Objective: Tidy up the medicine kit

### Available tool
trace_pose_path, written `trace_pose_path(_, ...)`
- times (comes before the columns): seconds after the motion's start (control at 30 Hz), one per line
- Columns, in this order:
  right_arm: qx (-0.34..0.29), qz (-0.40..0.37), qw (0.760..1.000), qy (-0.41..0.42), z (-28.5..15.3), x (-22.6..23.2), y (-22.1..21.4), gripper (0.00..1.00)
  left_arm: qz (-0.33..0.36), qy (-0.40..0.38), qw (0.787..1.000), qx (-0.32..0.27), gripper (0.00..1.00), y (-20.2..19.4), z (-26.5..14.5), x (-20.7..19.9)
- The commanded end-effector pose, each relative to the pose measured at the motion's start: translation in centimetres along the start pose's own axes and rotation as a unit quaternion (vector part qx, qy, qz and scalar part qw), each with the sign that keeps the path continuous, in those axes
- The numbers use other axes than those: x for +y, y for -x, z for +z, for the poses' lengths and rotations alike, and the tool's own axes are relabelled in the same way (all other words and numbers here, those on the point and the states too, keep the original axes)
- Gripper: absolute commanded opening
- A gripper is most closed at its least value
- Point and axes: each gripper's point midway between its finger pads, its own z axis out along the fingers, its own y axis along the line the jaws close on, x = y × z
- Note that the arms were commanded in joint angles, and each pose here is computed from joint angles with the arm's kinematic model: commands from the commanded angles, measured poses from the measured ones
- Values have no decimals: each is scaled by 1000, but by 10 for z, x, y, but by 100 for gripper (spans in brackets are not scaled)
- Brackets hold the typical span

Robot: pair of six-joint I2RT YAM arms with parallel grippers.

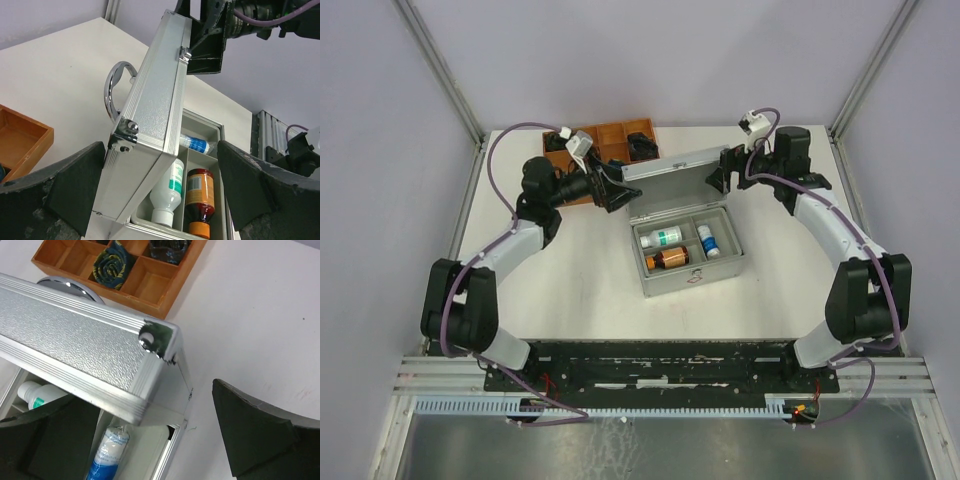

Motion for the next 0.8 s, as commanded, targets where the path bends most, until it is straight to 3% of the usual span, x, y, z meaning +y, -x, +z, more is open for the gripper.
trace_pose_path(0.0, -42, -93, 993, 66, -18, 26, 24, 98, 69, -37, 997, 0, 99, 9, -1, -27)
trace_pose_path(0.33, 8, -195, 977, 84, -56, 43, -3, 97, 95, -49, 994, 32, 99, -11, -2, -50)
trace_pose_path(0.77, 85, -218, 970, 62, -99, 49, -38, 98, 139, -67, 984, 85, 99, -34, -16, -81)
